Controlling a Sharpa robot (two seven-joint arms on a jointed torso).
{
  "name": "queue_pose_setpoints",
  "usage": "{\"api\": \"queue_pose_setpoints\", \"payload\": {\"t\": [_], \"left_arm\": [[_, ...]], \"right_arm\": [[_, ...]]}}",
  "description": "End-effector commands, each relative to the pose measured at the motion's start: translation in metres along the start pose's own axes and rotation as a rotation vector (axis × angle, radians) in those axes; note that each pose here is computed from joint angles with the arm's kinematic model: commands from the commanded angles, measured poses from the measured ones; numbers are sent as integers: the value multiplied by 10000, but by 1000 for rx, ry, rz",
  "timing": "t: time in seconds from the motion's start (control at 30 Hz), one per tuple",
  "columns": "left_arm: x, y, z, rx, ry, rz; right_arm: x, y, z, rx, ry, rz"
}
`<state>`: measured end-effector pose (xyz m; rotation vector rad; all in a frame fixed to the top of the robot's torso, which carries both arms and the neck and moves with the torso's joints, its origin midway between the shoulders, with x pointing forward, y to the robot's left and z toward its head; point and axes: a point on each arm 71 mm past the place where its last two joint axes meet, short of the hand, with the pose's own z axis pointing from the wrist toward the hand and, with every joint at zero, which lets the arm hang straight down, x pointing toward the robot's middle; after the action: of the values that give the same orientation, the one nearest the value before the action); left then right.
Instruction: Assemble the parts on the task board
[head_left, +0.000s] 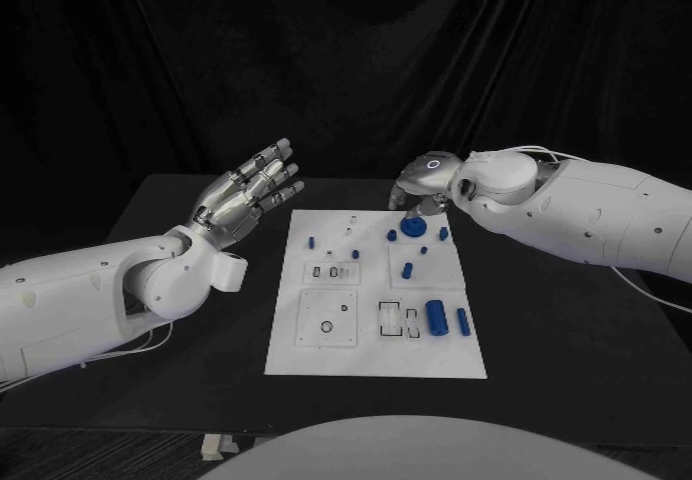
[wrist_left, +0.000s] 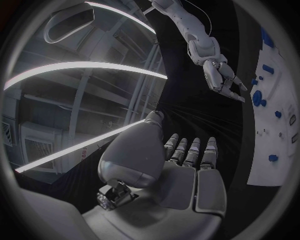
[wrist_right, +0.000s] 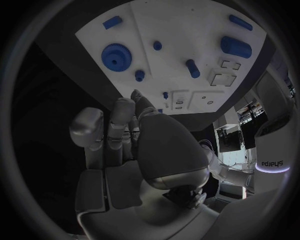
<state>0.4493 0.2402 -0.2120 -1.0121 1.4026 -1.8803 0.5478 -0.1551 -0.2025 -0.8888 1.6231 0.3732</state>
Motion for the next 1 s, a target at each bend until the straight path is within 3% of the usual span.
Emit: {"api": "queue_pose_setpoints", "payload": {"t": [0.03,1.0], "left_arm": [[31,-31,14,38,31,-14],[52,12,22,15,58,-37]], "right_arm": [[15,46,14,-36,-51,-28],[401,172,136,-61,10,4]]}}
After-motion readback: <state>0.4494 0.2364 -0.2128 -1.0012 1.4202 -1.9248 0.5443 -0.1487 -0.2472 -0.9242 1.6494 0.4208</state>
